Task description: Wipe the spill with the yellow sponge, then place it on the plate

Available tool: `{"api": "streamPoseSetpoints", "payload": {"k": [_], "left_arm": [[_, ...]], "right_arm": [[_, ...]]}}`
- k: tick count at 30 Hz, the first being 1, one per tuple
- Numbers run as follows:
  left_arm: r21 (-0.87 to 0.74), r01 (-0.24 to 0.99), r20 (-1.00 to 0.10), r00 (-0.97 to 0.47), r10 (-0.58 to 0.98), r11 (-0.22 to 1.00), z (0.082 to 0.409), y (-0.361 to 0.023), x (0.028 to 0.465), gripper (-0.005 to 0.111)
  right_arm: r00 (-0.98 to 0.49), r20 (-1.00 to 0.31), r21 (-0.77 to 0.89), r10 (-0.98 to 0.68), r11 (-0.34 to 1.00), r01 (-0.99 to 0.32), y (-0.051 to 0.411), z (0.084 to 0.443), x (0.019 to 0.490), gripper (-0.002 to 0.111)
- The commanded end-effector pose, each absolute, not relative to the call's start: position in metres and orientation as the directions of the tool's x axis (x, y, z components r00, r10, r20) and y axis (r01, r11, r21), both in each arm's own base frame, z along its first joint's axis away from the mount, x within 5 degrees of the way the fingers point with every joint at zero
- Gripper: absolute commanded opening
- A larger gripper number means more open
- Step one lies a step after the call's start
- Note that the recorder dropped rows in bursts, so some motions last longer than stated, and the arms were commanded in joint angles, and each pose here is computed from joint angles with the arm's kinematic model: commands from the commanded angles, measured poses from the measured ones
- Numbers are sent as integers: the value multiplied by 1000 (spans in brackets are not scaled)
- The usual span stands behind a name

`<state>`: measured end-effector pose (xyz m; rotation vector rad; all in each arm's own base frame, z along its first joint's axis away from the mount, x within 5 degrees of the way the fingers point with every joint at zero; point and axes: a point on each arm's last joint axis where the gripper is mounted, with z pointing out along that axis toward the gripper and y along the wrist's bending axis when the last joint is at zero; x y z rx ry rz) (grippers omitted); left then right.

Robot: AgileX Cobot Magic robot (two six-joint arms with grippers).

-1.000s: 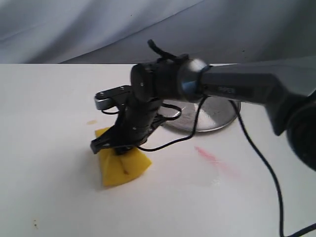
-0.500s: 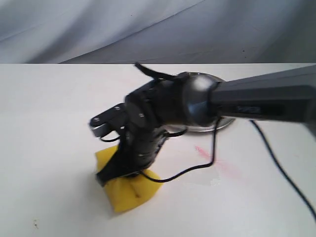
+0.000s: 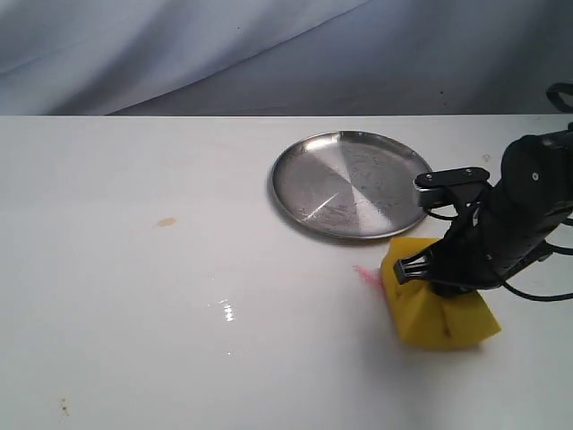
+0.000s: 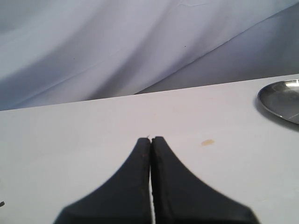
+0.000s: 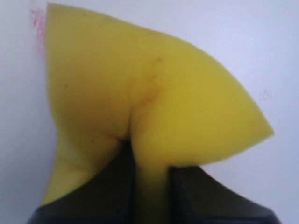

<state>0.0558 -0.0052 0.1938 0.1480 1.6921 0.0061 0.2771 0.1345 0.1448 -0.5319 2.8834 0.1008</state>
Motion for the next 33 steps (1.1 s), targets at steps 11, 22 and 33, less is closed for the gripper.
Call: {"api": "streamPoseSetpoints", "payload": {"k": [11,22,33], "left_arm": [[90,93,-989,-109,100,992,195,-5,56,0],[90,93,-989,-109,100,992,195,-5,56,0],[90,93,-989,-109,100,992,195,-5,56,0]], "right_arm": [[-828,-234,161,-509,819,-550,265,117,265,0],[-658,-265,196,-705,629,-753,385,144,246,0],[-584,-155,-21,-797,594,-804,354,129,221,0]]}}
